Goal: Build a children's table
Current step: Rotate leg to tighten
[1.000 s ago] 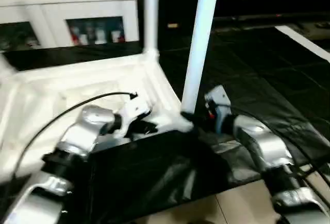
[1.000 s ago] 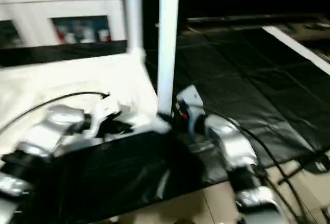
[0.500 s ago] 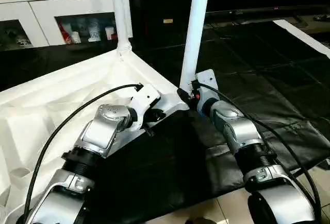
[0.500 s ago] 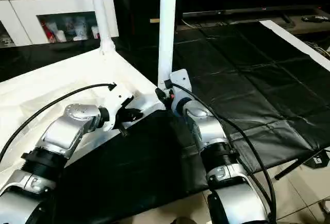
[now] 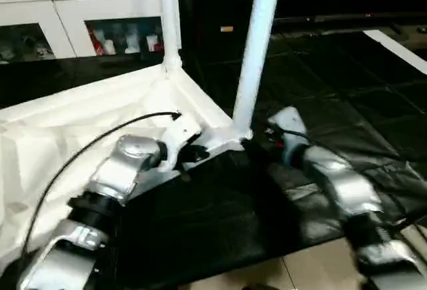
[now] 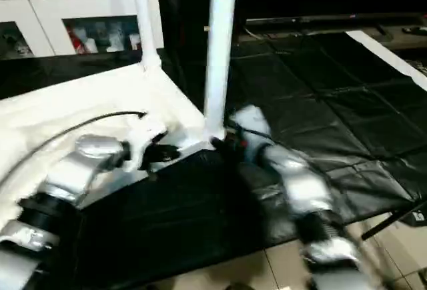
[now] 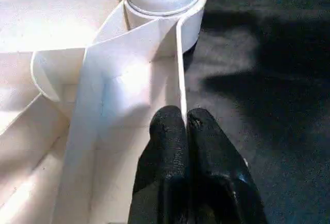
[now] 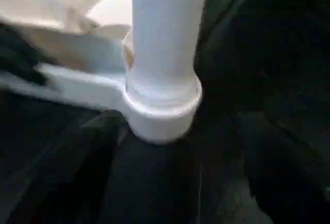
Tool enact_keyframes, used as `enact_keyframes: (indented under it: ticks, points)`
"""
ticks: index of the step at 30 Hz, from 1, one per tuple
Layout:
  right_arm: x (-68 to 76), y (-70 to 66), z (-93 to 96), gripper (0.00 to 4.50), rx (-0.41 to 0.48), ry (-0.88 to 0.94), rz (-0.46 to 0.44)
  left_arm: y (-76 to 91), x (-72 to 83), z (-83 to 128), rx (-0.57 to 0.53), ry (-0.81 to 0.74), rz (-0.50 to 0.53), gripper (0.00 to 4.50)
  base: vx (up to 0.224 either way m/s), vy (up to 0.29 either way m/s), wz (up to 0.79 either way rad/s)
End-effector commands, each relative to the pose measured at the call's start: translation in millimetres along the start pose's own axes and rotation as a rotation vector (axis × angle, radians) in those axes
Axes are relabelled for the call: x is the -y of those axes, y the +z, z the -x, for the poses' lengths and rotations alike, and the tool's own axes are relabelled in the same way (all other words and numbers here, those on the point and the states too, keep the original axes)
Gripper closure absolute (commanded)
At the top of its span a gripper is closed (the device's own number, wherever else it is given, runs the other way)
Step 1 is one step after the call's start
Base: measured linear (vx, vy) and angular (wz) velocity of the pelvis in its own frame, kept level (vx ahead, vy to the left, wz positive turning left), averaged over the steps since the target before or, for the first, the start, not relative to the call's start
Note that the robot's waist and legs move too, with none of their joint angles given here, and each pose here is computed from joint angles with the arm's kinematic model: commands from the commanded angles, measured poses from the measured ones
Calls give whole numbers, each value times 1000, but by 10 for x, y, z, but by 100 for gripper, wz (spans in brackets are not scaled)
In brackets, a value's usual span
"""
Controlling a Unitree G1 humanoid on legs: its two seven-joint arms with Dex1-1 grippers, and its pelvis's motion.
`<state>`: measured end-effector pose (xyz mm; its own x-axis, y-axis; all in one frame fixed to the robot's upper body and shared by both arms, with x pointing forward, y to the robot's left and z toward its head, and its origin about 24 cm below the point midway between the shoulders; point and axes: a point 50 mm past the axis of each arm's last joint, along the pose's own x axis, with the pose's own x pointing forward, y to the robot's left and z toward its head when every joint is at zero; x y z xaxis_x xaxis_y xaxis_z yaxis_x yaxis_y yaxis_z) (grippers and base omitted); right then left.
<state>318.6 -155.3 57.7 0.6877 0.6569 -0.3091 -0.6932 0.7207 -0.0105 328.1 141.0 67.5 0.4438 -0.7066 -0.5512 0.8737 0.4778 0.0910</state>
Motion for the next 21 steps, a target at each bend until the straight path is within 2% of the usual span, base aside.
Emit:
enact_keyframes:
  ticks: [1,3,4,8,12,16,21]
  points:
    - [9,75,120,38,31,67,7,81,-35,66,26,-47,-84,450,0,0,0]
    - [11,80,165,17,36,88,10,71,-37,85,27,-67,-104,450,0,0,0]
    - [16,83,248,17,32,134,42,46,-29,124,25,-118,-140,450,0,0,0]
    - [1,81,328,4,20,199,110,-9,-4,179,10,-209,-199,450,0,0,0]
    - [-39,62,342,4,6,254,153,-28,69,205,10,-328,-242,450,0,0,0]
    - [-140,64,359,4,-6,373,154,-17,145,208,4,-434,-304,450,0,0,0]
    - [-193,58,341,4,4,457,165,15,207,182,12,-510,-344,450,0,0,0]
